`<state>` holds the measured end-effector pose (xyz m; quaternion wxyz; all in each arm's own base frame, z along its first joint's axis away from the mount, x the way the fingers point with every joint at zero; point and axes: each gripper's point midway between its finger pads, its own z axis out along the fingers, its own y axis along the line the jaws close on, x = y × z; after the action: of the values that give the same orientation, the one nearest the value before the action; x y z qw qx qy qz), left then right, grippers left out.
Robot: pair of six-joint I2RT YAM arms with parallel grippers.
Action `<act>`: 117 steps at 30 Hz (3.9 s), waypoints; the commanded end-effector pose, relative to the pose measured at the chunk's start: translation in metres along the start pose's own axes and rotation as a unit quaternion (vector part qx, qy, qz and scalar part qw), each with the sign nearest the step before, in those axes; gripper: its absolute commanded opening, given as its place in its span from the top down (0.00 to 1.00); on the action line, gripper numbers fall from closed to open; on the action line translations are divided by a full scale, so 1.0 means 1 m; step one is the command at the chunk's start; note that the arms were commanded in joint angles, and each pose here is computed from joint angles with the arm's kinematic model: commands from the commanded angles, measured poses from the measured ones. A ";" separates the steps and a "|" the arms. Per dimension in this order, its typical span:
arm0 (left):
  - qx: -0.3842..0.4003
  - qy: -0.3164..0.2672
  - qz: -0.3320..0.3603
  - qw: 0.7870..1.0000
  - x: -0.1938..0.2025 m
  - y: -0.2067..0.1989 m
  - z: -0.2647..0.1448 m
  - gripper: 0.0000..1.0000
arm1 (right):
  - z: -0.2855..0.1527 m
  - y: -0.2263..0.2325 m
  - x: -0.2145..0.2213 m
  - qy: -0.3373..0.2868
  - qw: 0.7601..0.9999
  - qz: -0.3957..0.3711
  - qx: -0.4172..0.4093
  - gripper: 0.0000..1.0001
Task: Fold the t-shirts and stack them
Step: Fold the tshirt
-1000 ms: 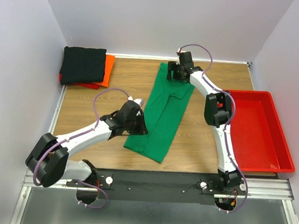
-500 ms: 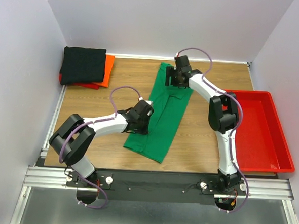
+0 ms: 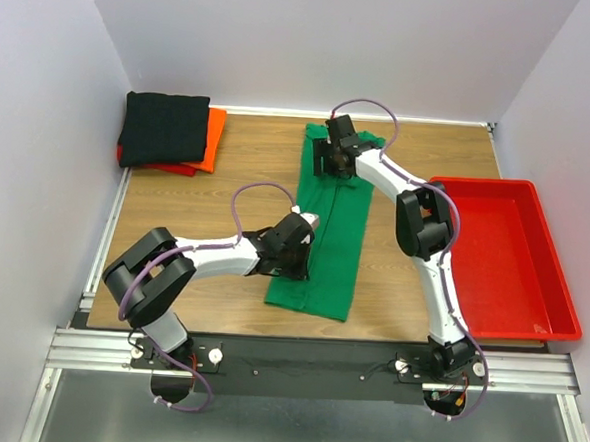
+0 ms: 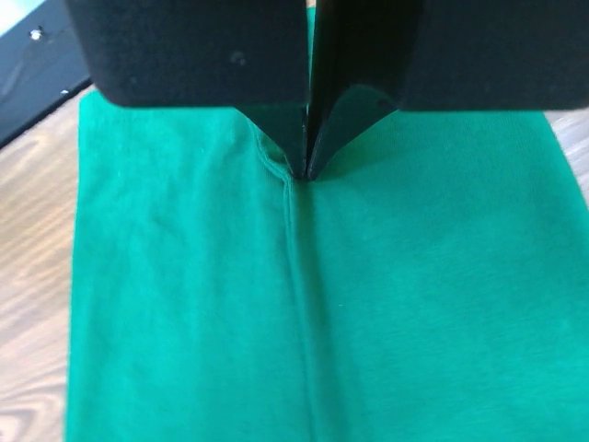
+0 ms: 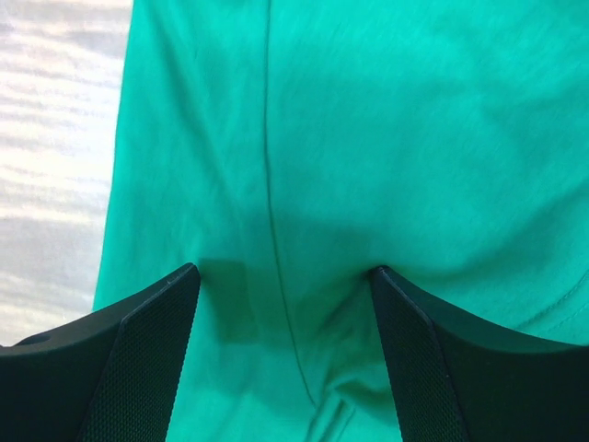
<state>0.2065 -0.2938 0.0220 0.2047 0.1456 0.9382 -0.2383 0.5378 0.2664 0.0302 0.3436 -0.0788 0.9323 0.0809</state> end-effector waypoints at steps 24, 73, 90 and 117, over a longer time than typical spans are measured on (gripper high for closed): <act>-0.036 -0.207 -0.106 0.972 -0.163 0.057 -0.089 0.71 | -0.113 -0.007 -0.058 -0.073 0.995 0.061 0.008 0.12; -0.076 -0.113 -0.070 0.988 -0.252 0.136 0.096 0.91 | -0.202 0.195 0.274 0.104 0.979 -0.152 -0.093 0.59; -0.089 -0.131 -0.072 0.985 -0.267 0.141 0.086 1.00 | -0.233 0.194 0.279 0.109 0.974 -0.150 -0.129 0.99; -0.081 -0.165 -0.067 0.981 -0.290 0.138 0.048 0.66 | -0.252 0.198 0.270 0.083 0.977 -0.136 -0.142 0.45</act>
<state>0.5235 -0.2644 0.0359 0.3325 0.0234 0.9209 -0.2023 0.1317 0.3769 0.0356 0.2234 -0.2777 0.9238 0.1397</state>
